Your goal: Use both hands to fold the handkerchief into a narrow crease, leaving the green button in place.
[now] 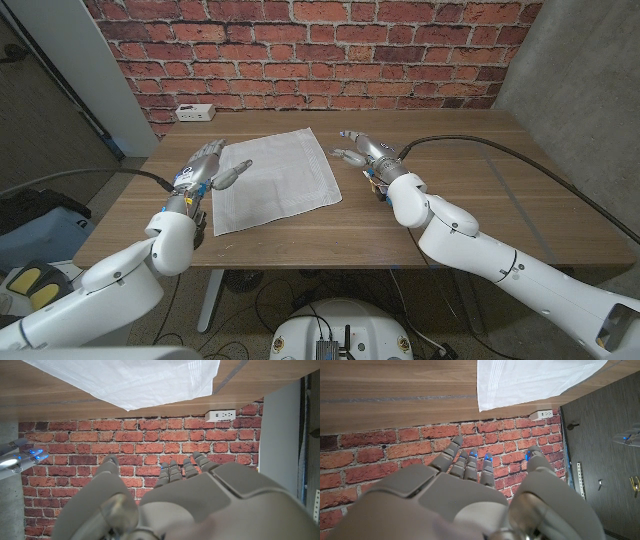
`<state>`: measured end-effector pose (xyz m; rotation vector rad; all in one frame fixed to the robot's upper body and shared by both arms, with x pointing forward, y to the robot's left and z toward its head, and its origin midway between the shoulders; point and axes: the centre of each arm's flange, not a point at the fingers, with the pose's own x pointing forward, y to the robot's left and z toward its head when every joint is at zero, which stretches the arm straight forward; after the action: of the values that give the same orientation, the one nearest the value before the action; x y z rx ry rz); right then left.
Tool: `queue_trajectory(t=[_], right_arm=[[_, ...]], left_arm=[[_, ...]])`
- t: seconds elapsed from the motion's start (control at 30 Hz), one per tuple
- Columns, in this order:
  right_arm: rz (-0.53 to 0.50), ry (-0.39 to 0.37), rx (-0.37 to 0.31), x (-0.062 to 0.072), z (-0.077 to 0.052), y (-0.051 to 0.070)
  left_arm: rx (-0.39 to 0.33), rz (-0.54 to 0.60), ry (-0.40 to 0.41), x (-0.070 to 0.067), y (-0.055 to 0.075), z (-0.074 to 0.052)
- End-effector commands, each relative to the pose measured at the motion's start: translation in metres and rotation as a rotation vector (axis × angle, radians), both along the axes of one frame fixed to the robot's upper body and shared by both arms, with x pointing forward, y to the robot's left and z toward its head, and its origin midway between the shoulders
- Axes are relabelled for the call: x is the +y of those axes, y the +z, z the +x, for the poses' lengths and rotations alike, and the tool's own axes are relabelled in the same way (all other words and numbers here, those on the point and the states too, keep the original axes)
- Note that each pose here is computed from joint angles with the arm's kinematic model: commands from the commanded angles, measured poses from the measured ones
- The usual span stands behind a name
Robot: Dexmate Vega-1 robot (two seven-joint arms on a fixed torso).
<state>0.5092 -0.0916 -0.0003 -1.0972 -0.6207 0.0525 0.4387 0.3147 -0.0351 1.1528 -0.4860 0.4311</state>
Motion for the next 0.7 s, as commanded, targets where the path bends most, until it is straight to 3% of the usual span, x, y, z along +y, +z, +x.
queue_trajectory(t=[0.03,0.7], right_arm=[[-0.060,-0.002,0.015,0.015,-0.004,-0.005],[-0.122,0.009,0.039,0.031,-0.002,-0.016]], left_arm=[[0.018,0.012,0.041,0.001,-0.013,-0.009],[0.052,0.010,0.069,0.002,-0.032,-0.012]])
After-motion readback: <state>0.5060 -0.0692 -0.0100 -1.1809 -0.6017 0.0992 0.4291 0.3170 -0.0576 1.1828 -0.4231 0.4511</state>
